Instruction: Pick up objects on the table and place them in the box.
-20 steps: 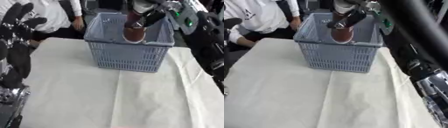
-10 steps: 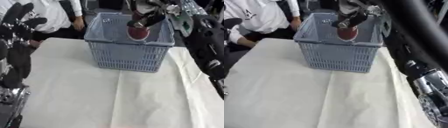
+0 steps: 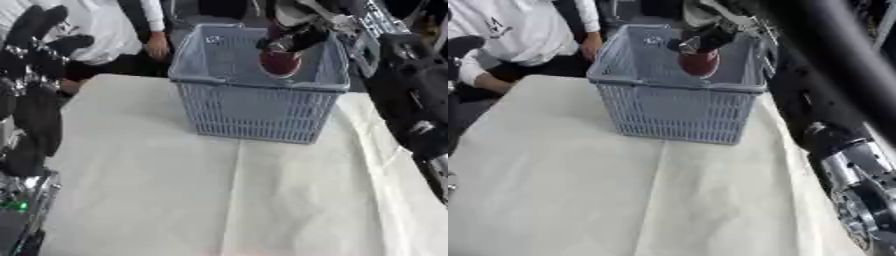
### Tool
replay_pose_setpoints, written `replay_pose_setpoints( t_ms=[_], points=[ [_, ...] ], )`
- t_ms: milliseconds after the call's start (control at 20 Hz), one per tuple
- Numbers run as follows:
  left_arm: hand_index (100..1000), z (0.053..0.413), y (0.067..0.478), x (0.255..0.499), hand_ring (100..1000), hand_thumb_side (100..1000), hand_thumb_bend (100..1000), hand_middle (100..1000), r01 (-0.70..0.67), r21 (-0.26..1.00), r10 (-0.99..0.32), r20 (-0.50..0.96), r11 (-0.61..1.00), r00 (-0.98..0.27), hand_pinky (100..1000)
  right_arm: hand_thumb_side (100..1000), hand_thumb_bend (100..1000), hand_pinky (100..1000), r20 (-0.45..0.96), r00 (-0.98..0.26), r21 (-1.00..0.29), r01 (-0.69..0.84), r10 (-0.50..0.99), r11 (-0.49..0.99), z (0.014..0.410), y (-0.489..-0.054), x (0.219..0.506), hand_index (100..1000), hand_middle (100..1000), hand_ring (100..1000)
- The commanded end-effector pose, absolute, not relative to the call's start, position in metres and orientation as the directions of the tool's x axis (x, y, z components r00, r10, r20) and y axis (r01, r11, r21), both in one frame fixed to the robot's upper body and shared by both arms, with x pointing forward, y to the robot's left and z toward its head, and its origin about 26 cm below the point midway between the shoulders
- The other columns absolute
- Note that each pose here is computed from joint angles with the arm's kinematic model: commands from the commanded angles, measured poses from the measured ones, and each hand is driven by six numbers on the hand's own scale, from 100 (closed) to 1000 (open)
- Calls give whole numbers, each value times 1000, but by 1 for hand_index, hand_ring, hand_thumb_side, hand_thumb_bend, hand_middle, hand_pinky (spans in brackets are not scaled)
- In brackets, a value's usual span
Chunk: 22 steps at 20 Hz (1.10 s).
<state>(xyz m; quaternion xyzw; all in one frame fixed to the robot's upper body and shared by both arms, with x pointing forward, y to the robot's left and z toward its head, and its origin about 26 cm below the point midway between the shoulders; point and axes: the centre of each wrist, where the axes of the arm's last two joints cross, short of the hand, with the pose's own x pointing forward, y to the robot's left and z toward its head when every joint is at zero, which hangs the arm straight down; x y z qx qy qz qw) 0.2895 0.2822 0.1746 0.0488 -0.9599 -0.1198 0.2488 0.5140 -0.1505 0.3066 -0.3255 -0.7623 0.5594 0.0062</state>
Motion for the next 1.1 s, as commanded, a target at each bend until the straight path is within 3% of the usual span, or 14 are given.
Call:
replay_pose_setpoints(
  t_ms=[50,850,900,950,1000,1050,1100],
  points=[
    [1000,183,281,289,739,1000,458,908,-34,259,-149,437,965,-887,925,100,543,100,-386,-750,-824,542,536,165,331,-151,512,111,100,100],
    [1000,191,275,292,740,1000,446,908,-16,242,-120,419,970,-900,925,100,552,100,-380,-651,-812,575,657,101,327,-155,517,148,100,100],
    [1000,191,275,293,740,1000,446,908,-15,241,-118,418,970,-901,925,100,580,100,-392,-635,-808,583,666,81,328,-155,517,216,151,100],
    [1000,191,275,293,740,1000,446,908,-14,241,-117,418,970,-901,925,101,576,100,-410,-616,-805,591,672,51,327,-154,517,353,305,126],
    [1000,191,275,293,740,1000,447,908,-14,241,-116,417,971,-901,925,100,575,100,-427,-601,-801,598,676,26,327,-154,517,322,270,100],
    [1000,192,274,293,740,1000,445,908,-13,240,-115,416,971,-902,925,348,468,193,-443,-587,-801,599,678,-6,325,-154,517,637,624,469],
    [1000,192,274,293,740,1000,445,908,-12,239,-114,416,971,-902,925,423,416,324,-454,-575,-803,596,680,-33,322,-154,518,708,731,583]
  ],
)
